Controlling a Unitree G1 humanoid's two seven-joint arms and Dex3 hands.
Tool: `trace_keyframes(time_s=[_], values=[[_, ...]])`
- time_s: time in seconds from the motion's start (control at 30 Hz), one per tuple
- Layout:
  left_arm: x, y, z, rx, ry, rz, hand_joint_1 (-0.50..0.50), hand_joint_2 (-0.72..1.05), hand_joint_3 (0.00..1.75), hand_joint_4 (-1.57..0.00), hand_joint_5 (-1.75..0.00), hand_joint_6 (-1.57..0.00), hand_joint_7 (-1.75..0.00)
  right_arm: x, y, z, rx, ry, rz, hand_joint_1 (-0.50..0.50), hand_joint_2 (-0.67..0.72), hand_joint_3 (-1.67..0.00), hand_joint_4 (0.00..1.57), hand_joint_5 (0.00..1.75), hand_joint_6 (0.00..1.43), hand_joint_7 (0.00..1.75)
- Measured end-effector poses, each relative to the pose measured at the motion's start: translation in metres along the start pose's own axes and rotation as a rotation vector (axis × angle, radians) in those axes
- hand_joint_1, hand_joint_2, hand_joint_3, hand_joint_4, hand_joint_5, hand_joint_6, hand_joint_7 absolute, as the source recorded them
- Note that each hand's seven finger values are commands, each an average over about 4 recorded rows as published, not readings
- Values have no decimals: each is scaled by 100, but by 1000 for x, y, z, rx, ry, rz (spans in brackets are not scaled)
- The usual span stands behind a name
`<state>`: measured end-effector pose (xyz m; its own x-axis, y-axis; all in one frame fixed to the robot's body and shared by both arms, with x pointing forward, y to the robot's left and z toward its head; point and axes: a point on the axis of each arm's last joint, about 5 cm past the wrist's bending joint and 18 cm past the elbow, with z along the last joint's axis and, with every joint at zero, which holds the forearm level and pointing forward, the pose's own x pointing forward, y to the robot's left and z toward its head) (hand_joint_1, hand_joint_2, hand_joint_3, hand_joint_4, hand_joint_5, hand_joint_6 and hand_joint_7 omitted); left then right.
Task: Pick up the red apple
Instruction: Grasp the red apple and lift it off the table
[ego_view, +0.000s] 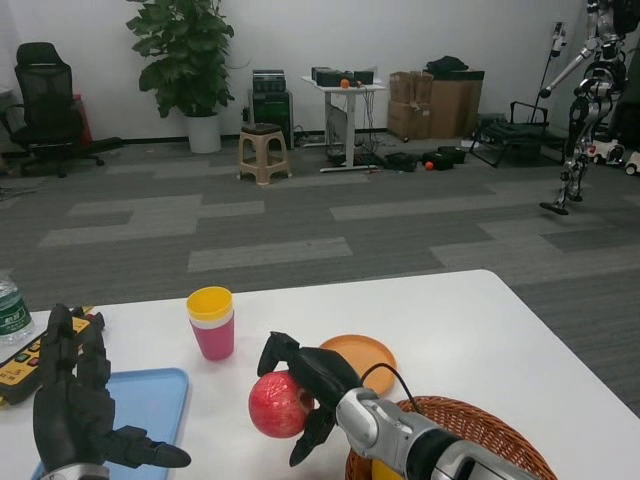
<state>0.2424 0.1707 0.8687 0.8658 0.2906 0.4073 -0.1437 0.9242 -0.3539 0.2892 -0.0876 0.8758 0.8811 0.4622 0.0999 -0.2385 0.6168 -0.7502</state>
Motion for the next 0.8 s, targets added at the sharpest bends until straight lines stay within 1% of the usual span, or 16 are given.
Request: trace_keyframes(time_s=[0.2,0.33,0.57,0.7,0.8], values=[[0,0,0,0,-1,3,-50,-72,9,0,0,0,0,-2,-12,1,79,-36,-119,12,-35,-24,157,155,140,168],[-1,1,0,-1,-1,4,-50,-72,9,0,0,0,0,-6,-25,1,132,-51,-228,12,-35,-24,157,155,140,168],[-1,0,0,-2,-1,5,-50,-72,9,0,0,0,0,-15,-40,-4,190,-44,-361,12,-35,-24,157,155,140,168],[-1,-1,-1,-6,0,7,-50,-72,9,0,0,0,0,-20,-47,-5,223,-55,-429,8,-35,-24,157,155,140,168],[-1,-1,-1,-9,0,8,-50,-72,9,0,0,0,0,-26,-54,-7,248,-67,-494,8,-35,-24,157,155,140,168]])
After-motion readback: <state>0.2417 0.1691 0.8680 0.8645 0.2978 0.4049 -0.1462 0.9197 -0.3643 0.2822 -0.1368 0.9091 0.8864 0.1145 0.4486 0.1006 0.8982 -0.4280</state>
